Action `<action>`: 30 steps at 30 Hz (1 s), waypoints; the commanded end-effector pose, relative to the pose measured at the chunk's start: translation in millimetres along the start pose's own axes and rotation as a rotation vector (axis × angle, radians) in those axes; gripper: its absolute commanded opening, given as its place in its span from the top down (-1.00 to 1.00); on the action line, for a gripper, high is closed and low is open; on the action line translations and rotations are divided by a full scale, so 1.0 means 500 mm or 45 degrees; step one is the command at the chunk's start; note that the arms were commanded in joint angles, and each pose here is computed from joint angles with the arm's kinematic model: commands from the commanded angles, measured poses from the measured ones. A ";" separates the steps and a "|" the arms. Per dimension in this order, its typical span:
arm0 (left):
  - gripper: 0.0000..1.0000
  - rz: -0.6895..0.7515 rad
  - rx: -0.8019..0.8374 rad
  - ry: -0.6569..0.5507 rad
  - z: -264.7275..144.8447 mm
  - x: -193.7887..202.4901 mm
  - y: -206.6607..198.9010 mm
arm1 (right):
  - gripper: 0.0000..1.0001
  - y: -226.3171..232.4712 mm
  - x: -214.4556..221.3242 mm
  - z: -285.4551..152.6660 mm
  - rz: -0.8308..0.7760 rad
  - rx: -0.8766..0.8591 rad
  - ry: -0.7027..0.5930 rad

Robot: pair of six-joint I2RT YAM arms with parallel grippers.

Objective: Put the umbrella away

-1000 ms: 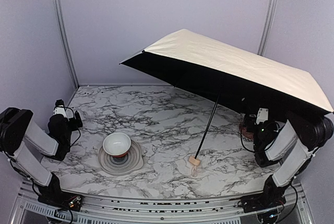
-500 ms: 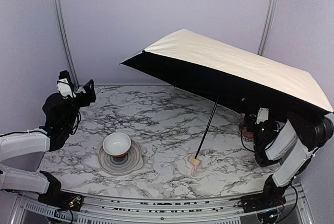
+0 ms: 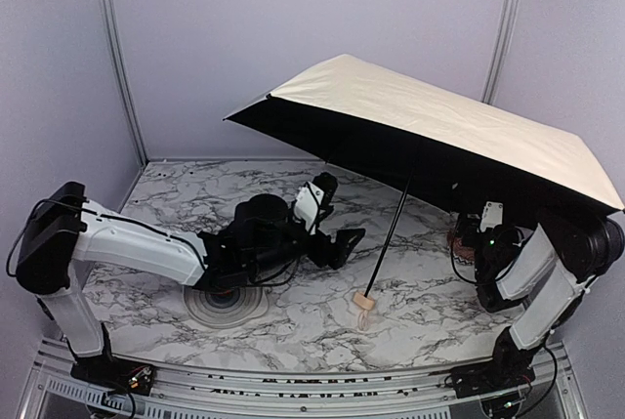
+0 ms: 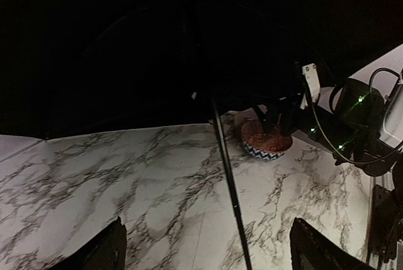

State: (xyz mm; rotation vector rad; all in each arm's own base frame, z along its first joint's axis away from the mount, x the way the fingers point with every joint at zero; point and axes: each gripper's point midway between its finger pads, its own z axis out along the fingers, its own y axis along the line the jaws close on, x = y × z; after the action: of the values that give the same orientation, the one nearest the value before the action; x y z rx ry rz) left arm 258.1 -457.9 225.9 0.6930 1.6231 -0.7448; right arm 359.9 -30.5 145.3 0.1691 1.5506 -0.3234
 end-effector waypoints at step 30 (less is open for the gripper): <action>1.00 -0.562 0.225 0.231 0.244 0.182 -0.086 | -0.96 -0.001 -0.017 0.010 0.025 0.001 -0.026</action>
State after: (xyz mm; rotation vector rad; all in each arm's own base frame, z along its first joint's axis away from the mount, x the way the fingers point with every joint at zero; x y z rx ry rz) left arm 277.5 -574.3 105.2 0.6177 1.9333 -1.0837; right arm 361.1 -30.5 143.2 0.1668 1.5615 -0.3249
